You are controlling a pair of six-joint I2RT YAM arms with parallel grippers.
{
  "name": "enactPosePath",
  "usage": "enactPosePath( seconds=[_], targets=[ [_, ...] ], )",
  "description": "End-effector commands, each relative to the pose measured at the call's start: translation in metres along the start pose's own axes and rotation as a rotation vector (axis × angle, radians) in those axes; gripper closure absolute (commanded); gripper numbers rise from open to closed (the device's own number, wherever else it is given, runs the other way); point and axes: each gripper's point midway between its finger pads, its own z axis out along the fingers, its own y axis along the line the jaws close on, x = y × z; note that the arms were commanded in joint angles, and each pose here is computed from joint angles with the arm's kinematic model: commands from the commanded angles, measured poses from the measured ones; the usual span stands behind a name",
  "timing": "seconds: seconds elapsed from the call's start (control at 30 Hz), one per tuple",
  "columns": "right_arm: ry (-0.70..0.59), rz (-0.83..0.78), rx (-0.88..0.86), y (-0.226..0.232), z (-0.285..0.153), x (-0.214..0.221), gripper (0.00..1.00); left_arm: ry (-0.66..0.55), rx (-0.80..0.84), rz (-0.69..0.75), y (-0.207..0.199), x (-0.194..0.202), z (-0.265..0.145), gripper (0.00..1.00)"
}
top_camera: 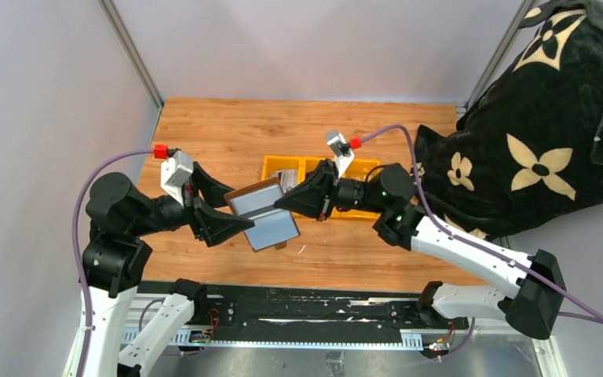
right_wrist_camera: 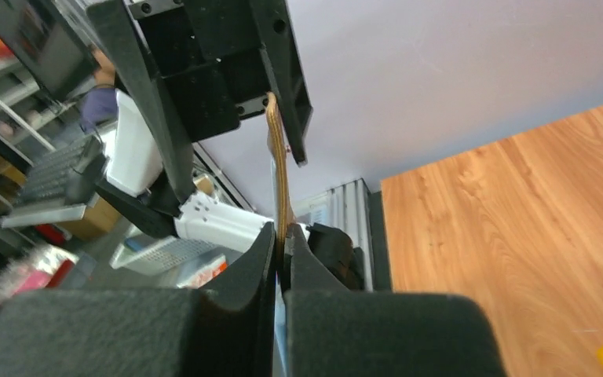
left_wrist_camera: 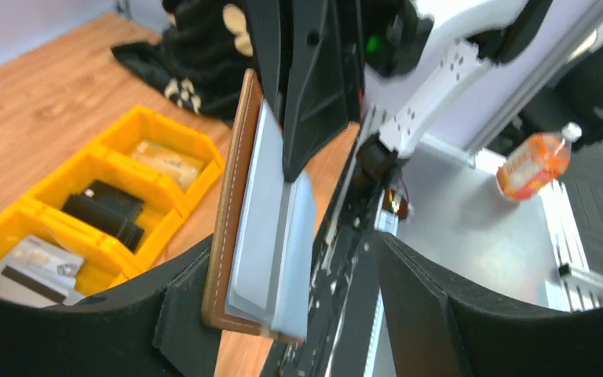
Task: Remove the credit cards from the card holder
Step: Remove the credit card from the card holder.
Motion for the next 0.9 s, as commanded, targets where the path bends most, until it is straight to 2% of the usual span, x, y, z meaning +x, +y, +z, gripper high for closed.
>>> enactPosePath(
  seconds=[0.0, 0.13, 0.27, 0.47, 0.6, 0.77, 0.87],
  targets=[
    [0.327, -0.070, 0.039, 0.007, -0.017, 0.024, 1.00, 0.147, 0.070, 0.012, -0.005, 0.038, -0.006, 0.31],
    [0.545, -0.058, 0.046, 0.008, -0.030, 0.043, 1.00, 0.170, 0.127, -0.010, -0.007, 0.049, -0.005, 0.41],
    [0.653, -0.086, 0.023, 0.015, -0.031, 0.048, 1.00, 0.193, 0.153, -0.060, -0.004, 0.062, -0.003, 0.49],
    [0.778, -0.104, 0.012, 0.015, -0.027, 0.059, 1.00, 0.262, 0.221, -0.213, 0.000, 0.095, 0.003, 0.53],
    [0.824, -0.106, -0.001, 0.015, -0.022, 0.067, 1.00, 0.271, 0.234, -0.207, 0.000, 0.098, 0.004, 0.56],
    [0.825, -0.119, -0.049, 0.024, -0.009, 0.067, 1.00, 0.295, 0.230, -0.229, 0.003, 0.107, 0.006, 0.74],
    [0.822, -0.123, -0.069, 0.025, 0.001, 0.066, 1.00, 0.316, 0.252, -0.254, 0.000, 0.116, 0.006, 0.73]
  ],
)
